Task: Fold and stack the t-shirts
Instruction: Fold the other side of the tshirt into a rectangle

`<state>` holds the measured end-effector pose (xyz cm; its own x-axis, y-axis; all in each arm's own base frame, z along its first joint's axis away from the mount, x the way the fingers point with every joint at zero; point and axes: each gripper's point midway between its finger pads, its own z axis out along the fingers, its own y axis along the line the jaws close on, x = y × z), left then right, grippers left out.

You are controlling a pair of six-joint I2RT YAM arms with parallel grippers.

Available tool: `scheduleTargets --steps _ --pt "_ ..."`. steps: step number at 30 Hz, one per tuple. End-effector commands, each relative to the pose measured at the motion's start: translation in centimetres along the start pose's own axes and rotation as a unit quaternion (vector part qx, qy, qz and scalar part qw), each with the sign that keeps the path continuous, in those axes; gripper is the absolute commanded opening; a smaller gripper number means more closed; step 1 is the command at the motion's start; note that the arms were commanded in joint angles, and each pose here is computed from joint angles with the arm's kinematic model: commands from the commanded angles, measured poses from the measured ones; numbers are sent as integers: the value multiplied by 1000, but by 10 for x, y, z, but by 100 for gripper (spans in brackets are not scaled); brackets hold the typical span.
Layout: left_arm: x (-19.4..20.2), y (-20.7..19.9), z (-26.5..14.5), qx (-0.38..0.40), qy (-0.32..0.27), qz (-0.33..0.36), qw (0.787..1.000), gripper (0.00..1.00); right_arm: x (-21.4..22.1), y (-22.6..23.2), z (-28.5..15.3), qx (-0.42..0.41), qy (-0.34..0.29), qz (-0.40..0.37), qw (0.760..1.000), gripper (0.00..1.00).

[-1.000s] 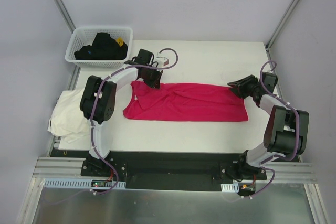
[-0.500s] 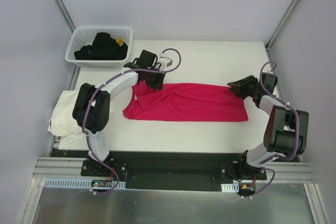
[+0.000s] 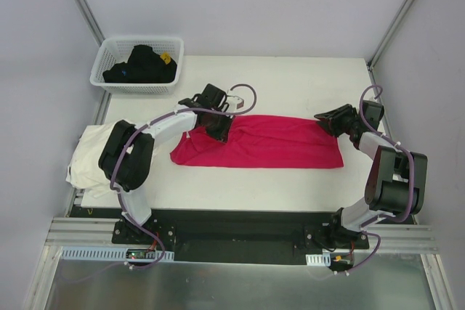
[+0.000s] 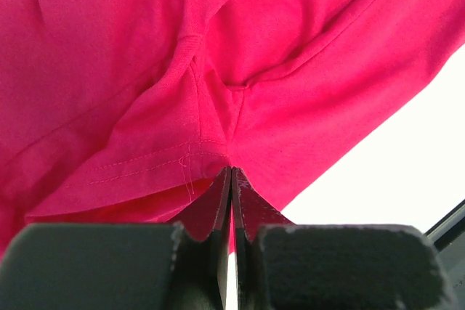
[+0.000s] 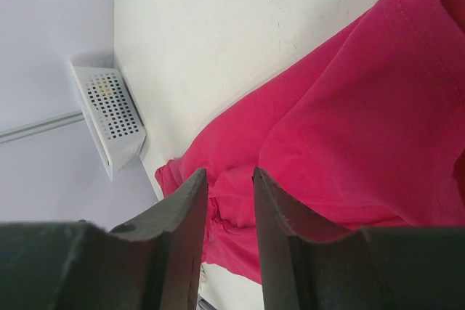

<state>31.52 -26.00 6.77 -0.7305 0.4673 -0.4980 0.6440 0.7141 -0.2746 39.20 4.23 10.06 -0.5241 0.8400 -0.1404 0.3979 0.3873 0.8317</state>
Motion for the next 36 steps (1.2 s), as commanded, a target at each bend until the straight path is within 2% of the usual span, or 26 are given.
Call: scheduleTargets --steps 1,14,19,23,24,30,35,36 --pt "-4 -14 -16 -9 -16 -5 1000 0 -5 9 -4 -21 -10 -9 1000 34" --pt "13 -44 -8 -7 3 0 1000 0 -3 7 -5 -21 -9 -9 1000 34" --pt "13 -29 -12 -52 -2 17 998 0 -2 7 -4 -20 -8 -10 1000 34" --pt "-1 -8 -18 -109 -16 42 993 20 -2 5 -3 -18 -7 -10 1000 34" --pt "-5 -5 -19 -119 -19 49 992 22 -2 6 -3 -19 -7 -10 1000 34" --pt "-16 11 -23 -161 -22 73 984 26 -3 5 -2 -18 -6 -10 1000 34" --pt "-23 13 -21 -168 -24 80 982 29 -3 4 -1 -16 -4 -9 1000 34" --pt "-23 14 -20 -169 -23 81 982 32 -3 4 0 -16 -3 -8 1000 34"
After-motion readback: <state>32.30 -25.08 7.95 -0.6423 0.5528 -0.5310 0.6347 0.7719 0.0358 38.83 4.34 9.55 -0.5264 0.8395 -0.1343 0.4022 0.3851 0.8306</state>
